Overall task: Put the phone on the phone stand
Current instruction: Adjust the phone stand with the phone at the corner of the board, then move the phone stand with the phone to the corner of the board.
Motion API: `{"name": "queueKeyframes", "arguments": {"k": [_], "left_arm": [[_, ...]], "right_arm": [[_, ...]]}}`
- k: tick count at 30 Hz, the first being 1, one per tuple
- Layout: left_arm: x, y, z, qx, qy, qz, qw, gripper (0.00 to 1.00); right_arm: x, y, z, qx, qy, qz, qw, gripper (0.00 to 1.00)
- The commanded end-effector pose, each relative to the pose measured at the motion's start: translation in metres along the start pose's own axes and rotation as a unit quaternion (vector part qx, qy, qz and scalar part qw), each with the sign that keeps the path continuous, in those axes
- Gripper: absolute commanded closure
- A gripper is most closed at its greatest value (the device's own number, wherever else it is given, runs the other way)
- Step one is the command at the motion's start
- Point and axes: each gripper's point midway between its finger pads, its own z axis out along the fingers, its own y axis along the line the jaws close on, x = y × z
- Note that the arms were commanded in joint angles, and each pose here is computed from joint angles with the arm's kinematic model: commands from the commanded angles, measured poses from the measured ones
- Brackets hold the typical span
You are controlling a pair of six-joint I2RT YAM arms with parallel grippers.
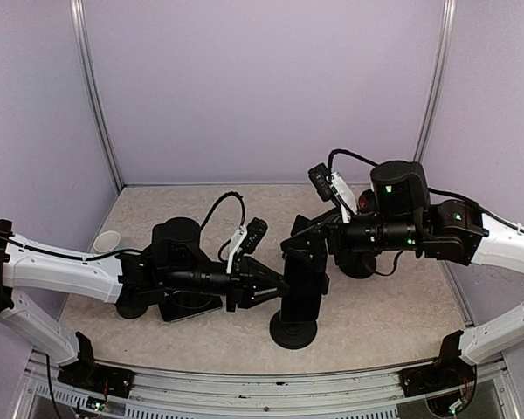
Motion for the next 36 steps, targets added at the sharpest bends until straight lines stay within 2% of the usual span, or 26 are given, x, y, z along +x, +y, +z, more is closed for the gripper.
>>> {"name": "queueKeyframes", "arguments": {"k": [1, 5, 16, 28, 36], "left_arm": [[-0.031, 0.011, -0.013, -0.07, -0.086, -0.008, 0.994, 0.95], [-0.039, 0.018, -0.02, -0.111, -0.125, -0.029, 0.986, 0.96], [-0.045, 0.012, -0.01, -0.212, -0.158, -0.019, 0.964, 0.97], [-0.042, 0.012, -0.008, -0.244, -0.167, -0.021, 0.955, 0.96], [-0.043, 0.013, -0.013, -0.251, -0.17, -0.021, 0.953, 0.95]], "right_arm": [[-0.016, 0.0, -0.008, 0.018, -0.018, 0.015, 1.0, 0.0], [-0.017, -0.006, -0.008, 0.04, -0.016, 0.04, 0.998, 0.0], [-0.009, -0.004, 0.011, 0.103, 0.017, 0.037, 0.994, 0.0], [-0.001, 0.002, 0.024, 0.147, 0.044, 0.003, 0.988, 0.0], [0.007, -0.001, 0.03, 0.169, 0.065, -0.009, 0.983, 0.08]]}}
